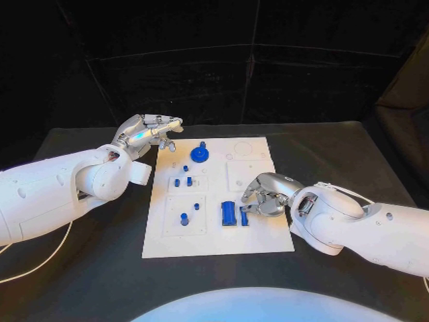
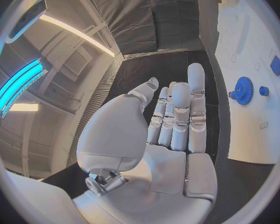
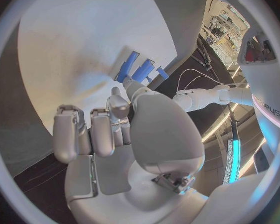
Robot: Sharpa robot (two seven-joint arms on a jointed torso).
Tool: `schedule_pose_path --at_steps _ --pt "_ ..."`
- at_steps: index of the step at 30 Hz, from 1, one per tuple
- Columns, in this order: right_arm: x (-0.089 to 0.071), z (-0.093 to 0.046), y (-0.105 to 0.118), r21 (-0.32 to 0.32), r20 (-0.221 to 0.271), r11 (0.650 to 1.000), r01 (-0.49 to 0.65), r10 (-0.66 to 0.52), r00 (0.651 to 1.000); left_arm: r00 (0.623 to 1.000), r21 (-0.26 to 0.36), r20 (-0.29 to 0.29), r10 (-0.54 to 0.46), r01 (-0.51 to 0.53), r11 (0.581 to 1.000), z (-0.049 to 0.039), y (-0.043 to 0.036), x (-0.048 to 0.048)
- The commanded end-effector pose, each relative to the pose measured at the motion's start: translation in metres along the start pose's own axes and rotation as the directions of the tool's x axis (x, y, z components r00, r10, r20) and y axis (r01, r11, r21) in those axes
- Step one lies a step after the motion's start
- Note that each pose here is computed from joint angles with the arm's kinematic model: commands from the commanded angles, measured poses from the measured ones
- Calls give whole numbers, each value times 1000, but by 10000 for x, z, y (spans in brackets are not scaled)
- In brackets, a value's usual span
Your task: Assemble the parts on the task board
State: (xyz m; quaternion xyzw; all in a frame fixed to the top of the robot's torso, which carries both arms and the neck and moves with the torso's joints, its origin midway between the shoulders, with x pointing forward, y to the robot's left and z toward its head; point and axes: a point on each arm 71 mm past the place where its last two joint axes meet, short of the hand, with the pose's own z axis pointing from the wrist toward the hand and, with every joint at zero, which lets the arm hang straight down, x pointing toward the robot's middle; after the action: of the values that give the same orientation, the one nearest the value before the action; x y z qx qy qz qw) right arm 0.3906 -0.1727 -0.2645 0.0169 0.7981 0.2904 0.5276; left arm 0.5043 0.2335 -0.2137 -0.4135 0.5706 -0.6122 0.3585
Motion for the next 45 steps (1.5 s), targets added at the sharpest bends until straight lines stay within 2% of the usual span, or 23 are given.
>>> schedule_pose_path --at_steps 1,12,23,28,32,35,36,38,42,45 --pt "18 11 -1 12 -22 1000 13 -12 1000 1000 7 -6 -7 7 1000 7 -13 10" --pt "16 41 -11 30 -7 999 42 -42 999 1000 7 -7 -7 7 1000 8 -11 11" --pt "-15 78 -15 21 47 999 47 -47 998 1000 6 -8 -7 7 1000 10 -9 15" --pt "-48 48 16 -27 85 1000 -14 16 996 1000 6 -7 -7 7 1000 9 -9 14" --pt "-81 -12 2 -59 86 991 -117 121 989 1000 6 -6 -6 6 1000 8 -7 13" --pt "-119 -65 -53 -62 83 960 -273 277 957 1000 6 -5 -7 7 1000 9 -6 15" --pt "-157 -74 -81 -70 88 933 -353 358 929 1000 6 2 -12 12 1000 11 -5 13" --pt "-233 -55 -119 -91 98 893 -441 449 888 1000 5 15 -23 23 1000 14 -3 7" --pt "-435 61 -207 -160 119 824 -543 562 818 999 6 36 -41 41 999 22 2 -15" --pt "-556 193 -287 -187 122 776 -603 627 769 997 8 52 -49 49 999 42 19 -39"
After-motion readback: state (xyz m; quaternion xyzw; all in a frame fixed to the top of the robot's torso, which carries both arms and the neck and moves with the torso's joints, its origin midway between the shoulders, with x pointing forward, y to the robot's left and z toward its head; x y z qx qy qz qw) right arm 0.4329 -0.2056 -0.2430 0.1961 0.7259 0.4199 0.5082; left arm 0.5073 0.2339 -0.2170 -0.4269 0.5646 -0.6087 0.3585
